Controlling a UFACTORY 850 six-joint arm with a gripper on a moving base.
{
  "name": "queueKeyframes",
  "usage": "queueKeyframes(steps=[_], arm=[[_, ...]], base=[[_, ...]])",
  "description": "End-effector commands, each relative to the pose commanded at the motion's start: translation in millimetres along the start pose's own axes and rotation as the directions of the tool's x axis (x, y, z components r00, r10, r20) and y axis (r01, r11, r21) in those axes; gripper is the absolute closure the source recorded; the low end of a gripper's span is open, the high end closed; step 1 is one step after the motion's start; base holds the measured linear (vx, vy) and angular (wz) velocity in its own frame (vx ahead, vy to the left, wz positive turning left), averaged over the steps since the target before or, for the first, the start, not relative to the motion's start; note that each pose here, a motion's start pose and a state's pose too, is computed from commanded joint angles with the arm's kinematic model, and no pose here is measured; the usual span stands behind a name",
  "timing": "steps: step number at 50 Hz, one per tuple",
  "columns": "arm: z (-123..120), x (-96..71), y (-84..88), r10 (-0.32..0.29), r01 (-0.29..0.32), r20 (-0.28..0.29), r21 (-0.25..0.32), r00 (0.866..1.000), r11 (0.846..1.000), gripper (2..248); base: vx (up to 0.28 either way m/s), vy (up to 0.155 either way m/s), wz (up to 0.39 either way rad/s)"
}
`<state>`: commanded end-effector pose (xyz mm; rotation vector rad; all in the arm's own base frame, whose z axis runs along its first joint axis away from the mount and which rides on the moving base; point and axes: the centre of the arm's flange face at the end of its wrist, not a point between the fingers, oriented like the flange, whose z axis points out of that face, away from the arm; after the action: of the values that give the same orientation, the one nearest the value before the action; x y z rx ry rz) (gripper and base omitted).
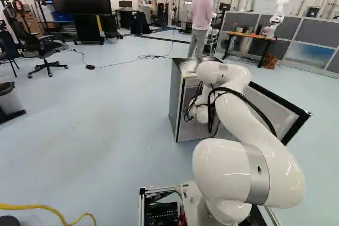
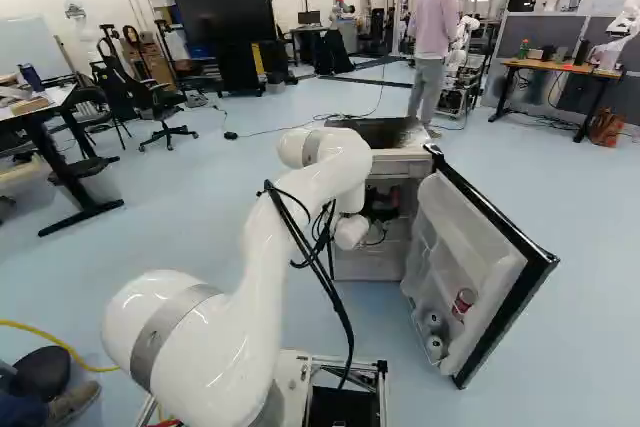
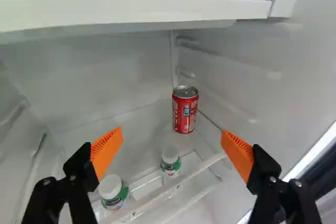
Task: Grab a drink from the fridge
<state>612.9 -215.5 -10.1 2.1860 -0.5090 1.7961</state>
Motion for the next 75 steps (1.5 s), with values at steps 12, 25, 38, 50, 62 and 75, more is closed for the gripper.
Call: queueKeyframes(steps=[12, 25, 38, 50, 62, 75], arm=[[15.2, -2.8, 4.2, 0.004, -0.005, -0.028, -0.006, 1.0, 1.0, 3], [28.6, -5.6, 7.7, 0.008, -0.009, -0.053, -0.012, 0.999, 1.0, 3], [34.9, -8.1, 7.6, 0.01, -0.01, -0.054, -0.012, 0.999, 1.0, 3], [37.6, -10.8, 6.7, 0.01, -0.011, -0.037, -0.011, 0.999, 1.0, 3], [40.3, -13.8, 5.6, 0.011, -0.011, -0.017, -0.01, 1.0, 1.0, 3], [46.2, -17.2, 5.2, 0.013, -0.013, -0.007, -0.01, 1.0, 1.0, 3]], base=[[0.0, 0.0, 0.0], [0.0, 0.0, 0.0], [0.0, 0.0, 0.0], [0.0, 0.0, 0.0], [0.0, 0.0, 0.0], [0.0, 0.0, 0.0]])
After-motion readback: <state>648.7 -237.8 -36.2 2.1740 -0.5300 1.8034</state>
